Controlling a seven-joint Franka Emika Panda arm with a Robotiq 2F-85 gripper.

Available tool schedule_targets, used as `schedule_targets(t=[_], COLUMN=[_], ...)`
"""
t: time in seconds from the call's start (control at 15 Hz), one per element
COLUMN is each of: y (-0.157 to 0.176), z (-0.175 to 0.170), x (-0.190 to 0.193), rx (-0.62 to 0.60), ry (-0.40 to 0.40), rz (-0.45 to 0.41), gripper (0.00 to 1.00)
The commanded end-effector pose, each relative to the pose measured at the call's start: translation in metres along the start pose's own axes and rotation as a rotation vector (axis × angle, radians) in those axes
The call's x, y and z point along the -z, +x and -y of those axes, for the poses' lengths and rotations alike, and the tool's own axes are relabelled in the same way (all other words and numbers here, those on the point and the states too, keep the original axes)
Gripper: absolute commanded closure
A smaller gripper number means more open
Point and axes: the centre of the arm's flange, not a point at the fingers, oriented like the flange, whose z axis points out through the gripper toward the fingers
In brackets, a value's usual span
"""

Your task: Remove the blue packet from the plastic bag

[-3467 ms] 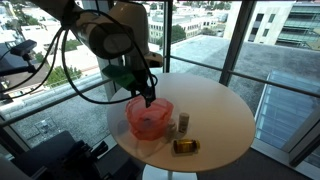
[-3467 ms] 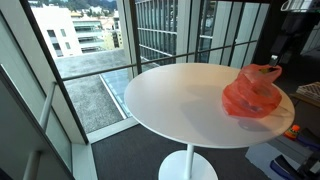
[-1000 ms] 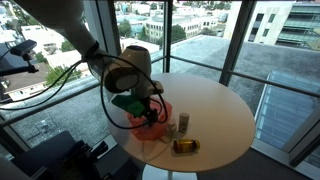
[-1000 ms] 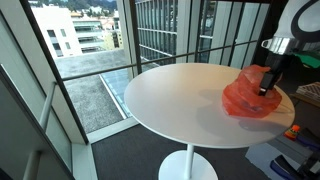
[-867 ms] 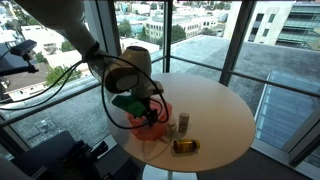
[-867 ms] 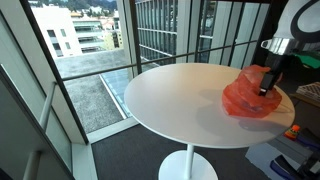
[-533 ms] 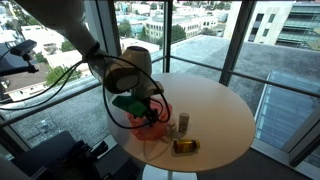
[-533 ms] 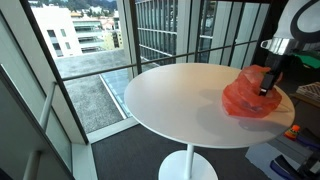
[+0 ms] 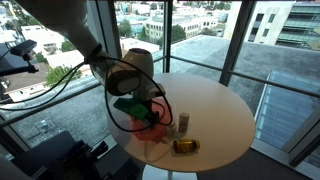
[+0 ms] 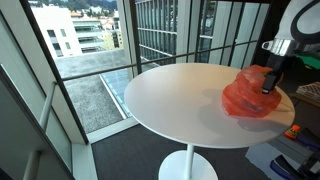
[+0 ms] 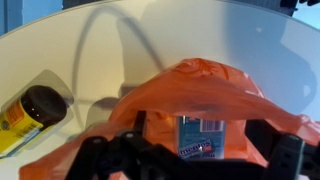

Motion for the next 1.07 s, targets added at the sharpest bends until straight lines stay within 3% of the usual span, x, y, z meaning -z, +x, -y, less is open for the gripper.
schedule_targets(t=[0.0,1.0], y=[-0.002,0.022], z=[-0.011,0.003], x=[-0.004,0.015], rx=[0.016,0.019], ry=[0.006,0.010], rz=[-0.012,-0.040], gripper=[0.00,0.00])
